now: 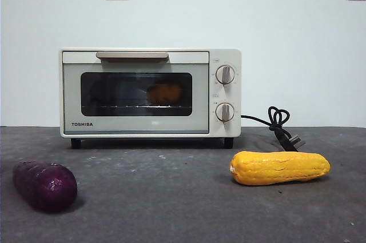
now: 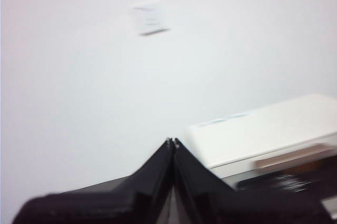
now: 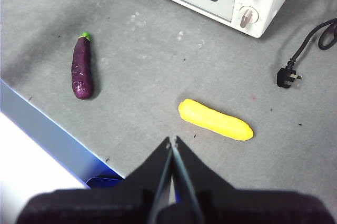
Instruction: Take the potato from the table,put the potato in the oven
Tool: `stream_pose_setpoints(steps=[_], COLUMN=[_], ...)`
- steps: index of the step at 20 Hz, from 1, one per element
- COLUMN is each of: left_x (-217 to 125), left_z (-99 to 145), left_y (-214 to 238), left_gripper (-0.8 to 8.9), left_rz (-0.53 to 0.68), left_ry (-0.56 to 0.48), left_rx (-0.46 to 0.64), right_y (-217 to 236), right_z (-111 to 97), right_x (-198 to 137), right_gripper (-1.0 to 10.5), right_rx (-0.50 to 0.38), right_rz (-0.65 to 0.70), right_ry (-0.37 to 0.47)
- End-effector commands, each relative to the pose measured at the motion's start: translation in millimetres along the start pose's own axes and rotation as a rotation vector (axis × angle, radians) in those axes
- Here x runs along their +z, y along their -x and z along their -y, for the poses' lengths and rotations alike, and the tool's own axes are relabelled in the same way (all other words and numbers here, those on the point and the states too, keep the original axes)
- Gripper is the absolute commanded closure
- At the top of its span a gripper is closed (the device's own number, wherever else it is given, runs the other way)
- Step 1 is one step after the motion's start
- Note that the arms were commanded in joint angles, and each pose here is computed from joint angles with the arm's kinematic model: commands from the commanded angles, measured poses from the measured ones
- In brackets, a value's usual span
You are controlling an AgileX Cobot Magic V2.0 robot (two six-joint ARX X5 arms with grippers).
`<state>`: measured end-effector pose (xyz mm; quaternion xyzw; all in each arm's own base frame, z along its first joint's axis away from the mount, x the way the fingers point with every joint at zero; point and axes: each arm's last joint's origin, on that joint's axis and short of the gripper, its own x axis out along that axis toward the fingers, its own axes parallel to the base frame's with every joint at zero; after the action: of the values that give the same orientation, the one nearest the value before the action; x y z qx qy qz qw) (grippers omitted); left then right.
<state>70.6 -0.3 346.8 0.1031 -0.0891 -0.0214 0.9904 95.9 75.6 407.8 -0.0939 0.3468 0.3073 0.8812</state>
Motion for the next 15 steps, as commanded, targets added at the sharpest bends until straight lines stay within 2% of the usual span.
stream_pose_setpoints(steps=[1, 5, 7, 13, 15], left_x=[-56.6, -130.0, -151.0, -188.8, -195.7], left_z=[9.1, 22.7, 27.0, 34.9, 36.5], left_y=[-0.4, 4.0, 5.3, 7.1, 9.0], left_gripper=[8.18, 8.18, 8.18, 8.18, 8.18], left_rz=[-0.039, -0.152, -0.186, -0.275, -0.342], left_ry=[-0.013, -0.007, 0.001, 0.085, 0.123], left_rx=[0.055, 0.077, 0.068, 0.053, 0.047], right_y=[-0.5, 0.0, 0.0, 0.5, 0.5], right_z=[-0.1, 0.0, -0.1, -0.1, -0.1], right_x=[-1.7, -1.8, -1.8, -2.1, -2.1], right_gripper=[9.5, 9.5, 9.5, 9.5, 9.5], right_rx=[0.000, -0.001, -0.001, -0.001, -0.001], right_rz=[0.002, 0.003, 0.003, 0.005, 0.005], right_ry=[-0.008, -0.008, -0.008, -0.008, -0.008])
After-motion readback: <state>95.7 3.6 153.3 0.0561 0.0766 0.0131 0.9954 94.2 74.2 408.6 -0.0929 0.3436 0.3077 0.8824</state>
